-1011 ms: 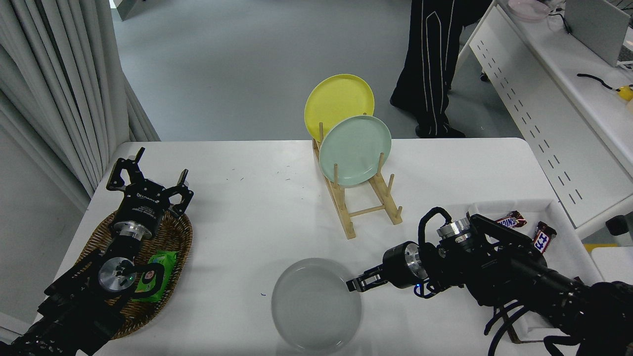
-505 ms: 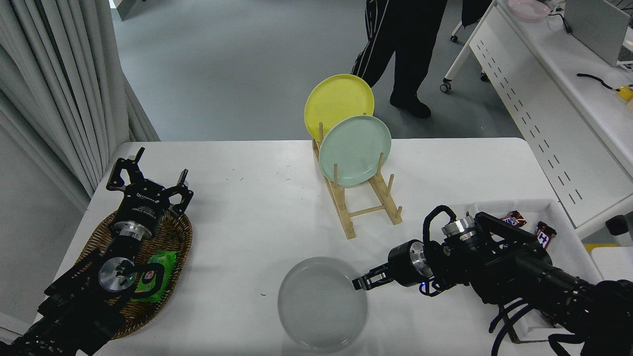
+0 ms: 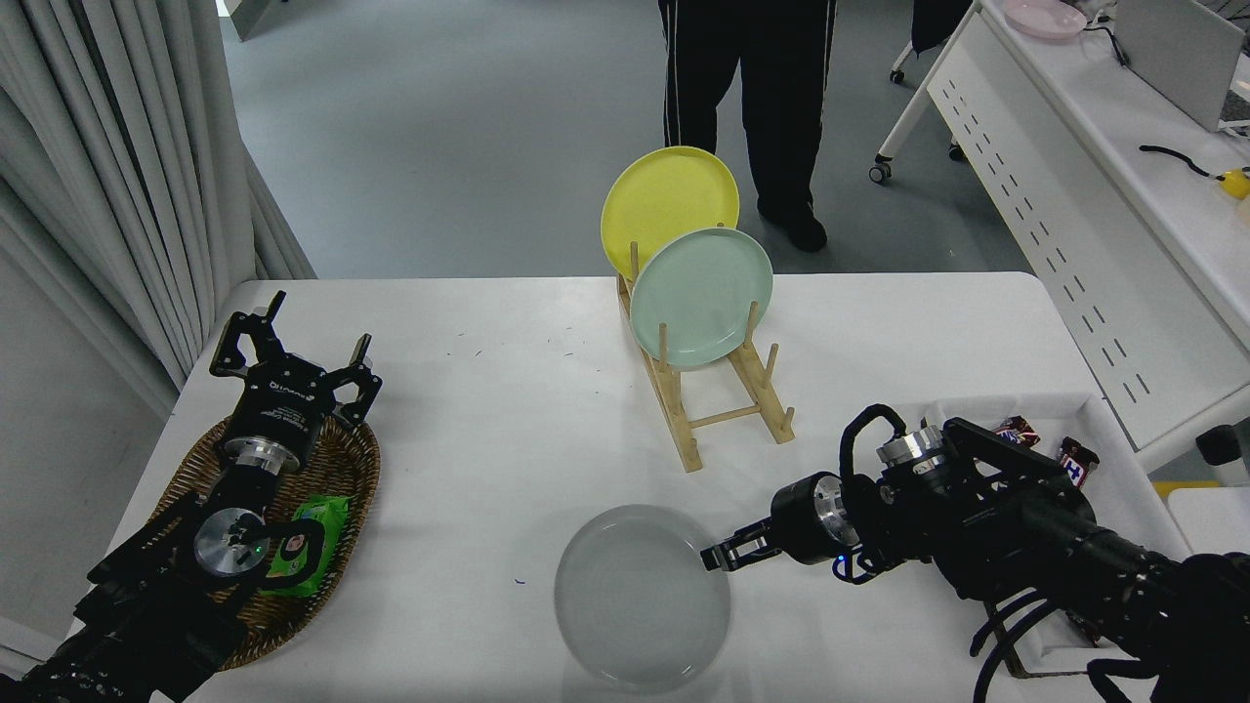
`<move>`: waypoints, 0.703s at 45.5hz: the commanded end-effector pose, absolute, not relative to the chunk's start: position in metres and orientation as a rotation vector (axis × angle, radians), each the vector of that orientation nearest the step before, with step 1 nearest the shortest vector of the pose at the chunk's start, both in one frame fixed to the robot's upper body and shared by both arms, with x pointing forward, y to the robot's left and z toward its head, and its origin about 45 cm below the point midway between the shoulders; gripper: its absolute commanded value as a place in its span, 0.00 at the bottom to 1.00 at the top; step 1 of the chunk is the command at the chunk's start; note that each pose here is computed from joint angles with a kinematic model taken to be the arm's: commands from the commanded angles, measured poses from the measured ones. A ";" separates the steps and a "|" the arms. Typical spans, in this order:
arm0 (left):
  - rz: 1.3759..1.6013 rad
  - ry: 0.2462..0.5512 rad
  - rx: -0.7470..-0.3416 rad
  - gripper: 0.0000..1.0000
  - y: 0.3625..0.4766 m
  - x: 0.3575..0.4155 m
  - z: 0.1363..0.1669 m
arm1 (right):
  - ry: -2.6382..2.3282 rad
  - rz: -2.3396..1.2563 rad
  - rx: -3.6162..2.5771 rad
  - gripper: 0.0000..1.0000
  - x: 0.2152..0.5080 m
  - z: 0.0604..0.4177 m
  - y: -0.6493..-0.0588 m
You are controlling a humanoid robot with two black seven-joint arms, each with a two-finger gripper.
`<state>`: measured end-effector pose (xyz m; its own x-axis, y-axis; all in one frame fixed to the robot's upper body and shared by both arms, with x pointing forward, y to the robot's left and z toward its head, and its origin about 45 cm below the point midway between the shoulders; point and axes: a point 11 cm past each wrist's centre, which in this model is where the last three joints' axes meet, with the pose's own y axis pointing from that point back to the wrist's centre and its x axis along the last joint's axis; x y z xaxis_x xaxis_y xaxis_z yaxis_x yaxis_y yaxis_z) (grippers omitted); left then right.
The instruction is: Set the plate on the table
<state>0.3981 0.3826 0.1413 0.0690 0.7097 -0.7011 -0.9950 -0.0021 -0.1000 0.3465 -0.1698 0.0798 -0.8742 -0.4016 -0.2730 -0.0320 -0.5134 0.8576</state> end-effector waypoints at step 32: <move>1.446 0.533 -0.681 1.00 0.383 0.3981 0.1411 | -1.138 -2.479 1.331 1.00 0.367 0.165 -0.156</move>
<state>0.3981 0.3826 0.1412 0.0682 0.7100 -0.7009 -0.9950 -0.0029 -0.0997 0.3599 -0.1600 0.1231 -0.7556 -0.4357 -0.4891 -0.1441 -0.6178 0.7730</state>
